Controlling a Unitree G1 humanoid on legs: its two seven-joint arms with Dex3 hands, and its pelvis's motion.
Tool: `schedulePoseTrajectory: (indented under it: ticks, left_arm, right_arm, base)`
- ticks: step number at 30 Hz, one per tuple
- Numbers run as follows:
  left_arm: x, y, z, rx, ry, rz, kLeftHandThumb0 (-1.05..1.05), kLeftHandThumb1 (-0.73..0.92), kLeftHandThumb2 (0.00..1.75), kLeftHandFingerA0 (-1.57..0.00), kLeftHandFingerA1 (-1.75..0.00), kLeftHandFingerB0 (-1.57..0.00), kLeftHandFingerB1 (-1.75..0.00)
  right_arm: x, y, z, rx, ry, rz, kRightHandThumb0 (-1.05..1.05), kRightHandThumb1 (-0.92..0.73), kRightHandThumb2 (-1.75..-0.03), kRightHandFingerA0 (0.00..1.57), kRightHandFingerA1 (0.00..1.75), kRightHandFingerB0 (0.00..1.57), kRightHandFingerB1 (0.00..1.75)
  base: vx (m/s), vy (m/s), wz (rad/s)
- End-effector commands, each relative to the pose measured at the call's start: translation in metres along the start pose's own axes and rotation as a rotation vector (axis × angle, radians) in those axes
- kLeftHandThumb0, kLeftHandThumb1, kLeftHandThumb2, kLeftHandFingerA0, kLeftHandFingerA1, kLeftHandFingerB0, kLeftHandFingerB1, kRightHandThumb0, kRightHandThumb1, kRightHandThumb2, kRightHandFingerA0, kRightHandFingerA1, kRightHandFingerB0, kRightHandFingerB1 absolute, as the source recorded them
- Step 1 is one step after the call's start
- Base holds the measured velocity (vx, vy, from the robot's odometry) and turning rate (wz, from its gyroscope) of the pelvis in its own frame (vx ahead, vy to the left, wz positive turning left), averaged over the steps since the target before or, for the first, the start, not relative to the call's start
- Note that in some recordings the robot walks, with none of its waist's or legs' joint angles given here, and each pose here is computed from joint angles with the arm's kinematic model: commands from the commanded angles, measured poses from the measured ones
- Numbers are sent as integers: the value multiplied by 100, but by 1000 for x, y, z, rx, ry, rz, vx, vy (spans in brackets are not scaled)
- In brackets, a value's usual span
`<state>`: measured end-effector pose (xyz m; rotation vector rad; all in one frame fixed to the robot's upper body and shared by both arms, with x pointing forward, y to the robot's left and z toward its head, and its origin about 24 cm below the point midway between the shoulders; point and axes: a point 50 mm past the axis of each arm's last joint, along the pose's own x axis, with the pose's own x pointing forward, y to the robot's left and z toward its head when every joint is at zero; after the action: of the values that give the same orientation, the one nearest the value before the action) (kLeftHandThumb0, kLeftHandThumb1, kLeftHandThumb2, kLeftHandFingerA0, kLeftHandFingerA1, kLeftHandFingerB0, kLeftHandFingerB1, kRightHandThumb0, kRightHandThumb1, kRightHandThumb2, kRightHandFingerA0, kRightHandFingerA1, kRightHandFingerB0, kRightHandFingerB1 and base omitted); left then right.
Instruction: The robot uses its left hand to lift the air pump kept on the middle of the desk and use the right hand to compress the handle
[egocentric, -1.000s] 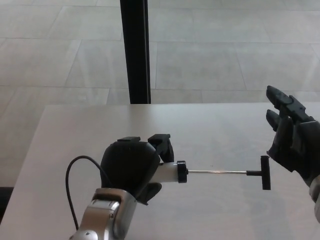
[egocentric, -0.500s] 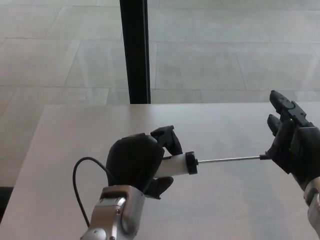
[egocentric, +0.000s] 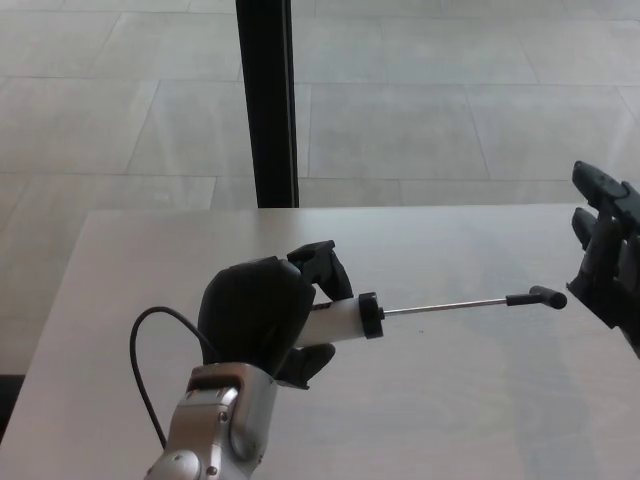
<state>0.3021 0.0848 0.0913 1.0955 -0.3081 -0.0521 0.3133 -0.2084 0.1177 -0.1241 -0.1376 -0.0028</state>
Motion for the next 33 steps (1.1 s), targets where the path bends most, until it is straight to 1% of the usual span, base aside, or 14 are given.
schedulePoseTrajectory:
  ticks: [1,2,4,9,11,13,18,23,25,26,27,28,29,33]
  left_arm:
    - [-3,-3,-3,15,9,-6,-7,57,108,-92,-175,-76,-151]
    - [-3,-3,-3,17,2,-1,-8,57,109,-93,-175,-78,-150]
    - [-3,-2,-3,27,0,6,-11,62,100,-91,-175,-73,-152]
    - [-2,-2,0,11,-6,13,-8,57,109,-93,-175,-75,-155]
    - [-1,-3,2,17,-8,16,-9,58,105,-89,-175,-75,-156]
    - [0,-3,3,14,-13,24,-10,60,101,-88,-175,-74,-153]
    - [2,-1,5,-14,-21,29,-9,63,98,-88,-175,-70,-159]
    - [7,2,6,-8,-18,45,-11,60,101,-89,-174,-77,-146]
    - [8,2,8,0,-16,46,-10,58,105,-90,-175,-78,-148]
    - [9,2,9,-1,-29,51,-6,57,107,-94,-169,-80,-135]
    - [9,2,9,5,-38,50,-6,57,107,-94,-169,-80,-135]
    - [11,3,11,-17,-27,49,-8,54,111,-92,-175,-74,-159]
    - [12,4,12,-11,-25,48,-7,54,111,-92,-175,-73,-162]
    - [13,4,13,-8,-25,49,-9,54,112,-90,-175,-75,-157]
  right_arm:
    - [8,-13,13,2,-62,-12,-94,-92,-86,0,4,6,23]
    - [9,-15,14,9,-57,-21,-103,-91,-131,0,1,12,10]
    - [11,-18,13,29,-47,-17,-104,-92,-132,0,3,8,5]
    - [12,-16,10,42,-29,-2,-105,-91,-132,0,7,5,1]
    - [9,-10,6,57,-17,5,-104,-92,-133,0,9,0,0]
    - [6,-6,0,81,8,-6,-104,-87,-131,0,11,3,1]
    - [-4,0,-15,103,38,-9,-99,-92,-133,0,16,0,2]
    - [-9,8,-22,151,59,-18,-98,-92,-133,0,18,0,3]
    - [-11,10,-25,152,62,-19,-98,-92,-133,0,16,0,3]
    - [-11,12,-26,163,71,-18,-100,-92,-133,0,15,0,1]
    - [-12,13,-27,168,76,-19,-100,-92,-133,0,15,0,1]
    - [-11,16,-28,171,77,-25,-101,-92,-134,0,13,0,1]
    - [-12,17,-29,175,74,-21,-100,-92,-133,0,13,0,1]
    - [-11,20,-28,179,75,-18,-98,-92,-134,0,11,0,3]
  base:
    - [0,0,0]
    - [0,0,0]
    - [0,0,0]
    - [0,0,0]
    - [0,0,0]
    - [0,0,0]
    - [0,0,0]
    - [0,0,0]
    - [0,0,0]
    - [0,0,0]
    - [0,0,0]
    - [0,0,0]
    - [0,0,0]
    - [0,0,0]
